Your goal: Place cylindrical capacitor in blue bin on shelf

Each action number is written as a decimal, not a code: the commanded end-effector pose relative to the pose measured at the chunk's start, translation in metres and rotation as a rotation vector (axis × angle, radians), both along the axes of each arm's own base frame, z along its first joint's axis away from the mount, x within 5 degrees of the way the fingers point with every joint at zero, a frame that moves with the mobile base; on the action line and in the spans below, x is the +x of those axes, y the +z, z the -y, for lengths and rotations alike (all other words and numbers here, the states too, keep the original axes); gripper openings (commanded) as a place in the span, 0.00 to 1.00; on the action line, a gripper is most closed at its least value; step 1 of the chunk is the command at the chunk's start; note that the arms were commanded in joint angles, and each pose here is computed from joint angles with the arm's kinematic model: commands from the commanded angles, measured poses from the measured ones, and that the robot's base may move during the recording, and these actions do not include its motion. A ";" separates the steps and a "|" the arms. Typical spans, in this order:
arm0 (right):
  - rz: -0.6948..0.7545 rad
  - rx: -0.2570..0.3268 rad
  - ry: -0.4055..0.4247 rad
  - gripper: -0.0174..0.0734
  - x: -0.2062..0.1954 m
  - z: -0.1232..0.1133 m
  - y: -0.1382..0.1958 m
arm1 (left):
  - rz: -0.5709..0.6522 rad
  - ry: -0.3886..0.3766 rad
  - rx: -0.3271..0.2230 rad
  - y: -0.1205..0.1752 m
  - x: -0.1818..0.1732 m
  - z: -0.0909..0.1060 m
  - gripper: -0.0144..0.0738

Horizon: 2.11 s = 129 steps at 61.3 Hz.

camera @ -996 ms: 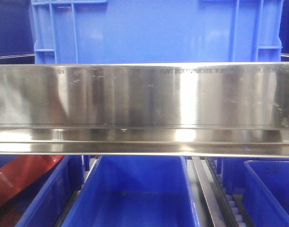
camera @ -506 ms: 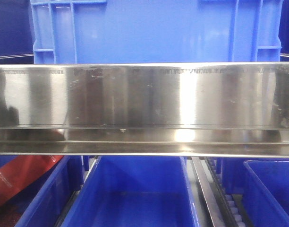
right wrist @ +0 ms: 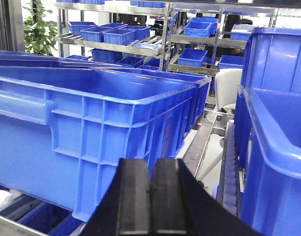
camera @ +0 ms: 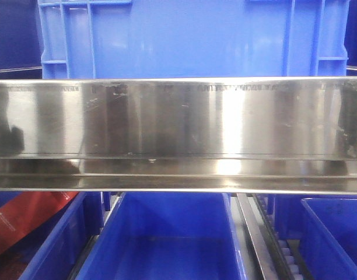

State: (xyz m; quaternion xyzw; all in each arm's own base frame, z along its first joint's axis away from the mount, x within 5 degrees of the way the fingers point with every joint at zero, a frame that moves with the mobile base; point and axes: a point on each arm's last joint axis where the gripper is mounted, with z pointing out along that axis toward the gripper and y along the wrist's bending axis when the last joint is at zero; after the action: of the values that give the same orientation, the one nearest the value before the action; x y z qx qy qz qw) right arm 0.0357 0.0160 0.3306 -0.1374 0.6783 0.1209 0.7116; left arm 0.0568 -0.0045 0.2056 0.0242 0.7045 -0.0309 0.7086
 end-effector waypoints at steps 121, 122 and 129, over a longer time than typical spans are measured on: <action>-0.013 0.077 -0.380 0.02 0.021 0.017 -0.121 | 0.024 -0.005 -0.008 0.002 -0.001 0.000 0.04; -0.013 0.077 -0.380 0.02 0.021 0.017 -0.121 | 0.024 -0.005 -0.008 0.002 -0.001 0.000 0.04; -0.013 0.077 -0.380 0.02 0.021 0.017 -0.121 | 0.024 -0.005 -0.008 0.002 -0.001 0.000 0.04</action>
State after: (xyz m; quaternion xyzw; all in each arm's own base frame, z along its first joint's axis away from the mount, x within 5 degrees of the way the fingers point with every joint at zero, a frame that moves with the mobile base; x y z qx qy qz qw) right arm 0.0566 -0.0002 0.2077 0.0171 0.7007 0.0115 0.7132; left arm 0.0568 -0.0045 0.2058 0.0242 0.7038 -0.0309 0.7093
